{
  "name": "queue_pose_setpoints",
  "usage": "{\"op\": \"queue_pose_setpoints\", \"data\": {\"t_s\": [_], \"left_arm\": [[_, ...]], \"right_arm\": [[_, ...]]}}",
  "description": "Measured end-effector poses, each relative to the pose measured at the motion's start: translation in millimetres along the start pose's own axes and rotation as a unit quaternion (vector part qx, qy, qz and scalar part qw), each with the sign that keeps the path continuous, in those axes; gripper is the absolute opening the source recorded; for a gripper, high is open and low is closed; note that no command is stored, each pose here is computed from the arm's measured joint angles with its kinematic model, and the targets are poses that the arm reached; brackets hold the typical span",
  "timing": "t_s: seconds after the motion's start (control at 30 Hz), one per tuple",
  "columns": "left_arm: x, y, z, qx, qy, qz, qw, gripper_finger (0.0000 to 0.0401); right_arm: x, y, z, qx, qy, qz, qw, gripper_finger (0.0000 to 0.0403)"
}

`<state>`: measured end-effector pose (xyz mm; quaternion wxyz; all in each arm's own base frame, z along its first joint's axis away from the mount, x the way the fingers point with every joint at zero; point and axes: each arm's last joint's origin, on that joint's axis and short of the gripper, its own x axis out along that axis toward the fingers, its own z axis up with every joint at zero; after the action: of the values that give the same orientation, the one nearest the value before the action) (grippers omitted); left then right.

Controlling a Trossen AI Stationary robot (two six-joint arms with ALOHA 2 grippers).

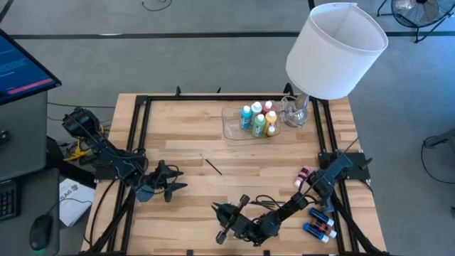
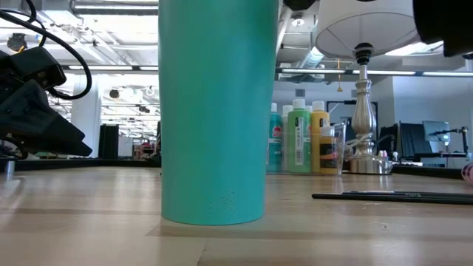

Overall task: Pick & Place Paint Supplies
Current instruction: Put the silver paintbrush into the green cup

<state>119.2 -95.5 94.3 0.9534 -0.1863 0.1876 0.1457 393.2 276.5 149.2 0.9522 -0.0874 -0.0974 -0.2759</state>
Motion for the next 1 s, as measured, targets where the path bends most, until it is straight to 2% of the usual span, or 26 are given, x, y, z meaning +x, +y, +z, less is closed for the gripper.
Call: {"op": "queue_pose_setpoints", "data": {"t_s": [0.13,0.33,0.63,0.83,1.0], "left_arm": [[0,0,0,-0.001,0.0,0.0,1.0,0.0186],[0,0,0,-0.003,0.0,-0.001,1.0,0.0186],[0,-2,1,-0.012,0.002,-0.011,1.0,0.0186],[0,-5,2,-0.026,0.01,-0.031,0.999,0.0186],[-1,-10,5,-0.05,0.004,-0.051,0.997,0.0186]], "right_arm": [[0,4,7,0.0,-0.012,0.009,1.0,0.0038],[8,13,33,0.004,-0.027,0.002,1.0,0.0038],[8,24,79,-0.024,-0.05,-0.009,0.998,0.0038],[10,26,110,0.002,-0.062,-0.02,0.998,0.0038],[-1,29,137,-0.046,-0.068,-0.023,0.996,0.0038]]}}
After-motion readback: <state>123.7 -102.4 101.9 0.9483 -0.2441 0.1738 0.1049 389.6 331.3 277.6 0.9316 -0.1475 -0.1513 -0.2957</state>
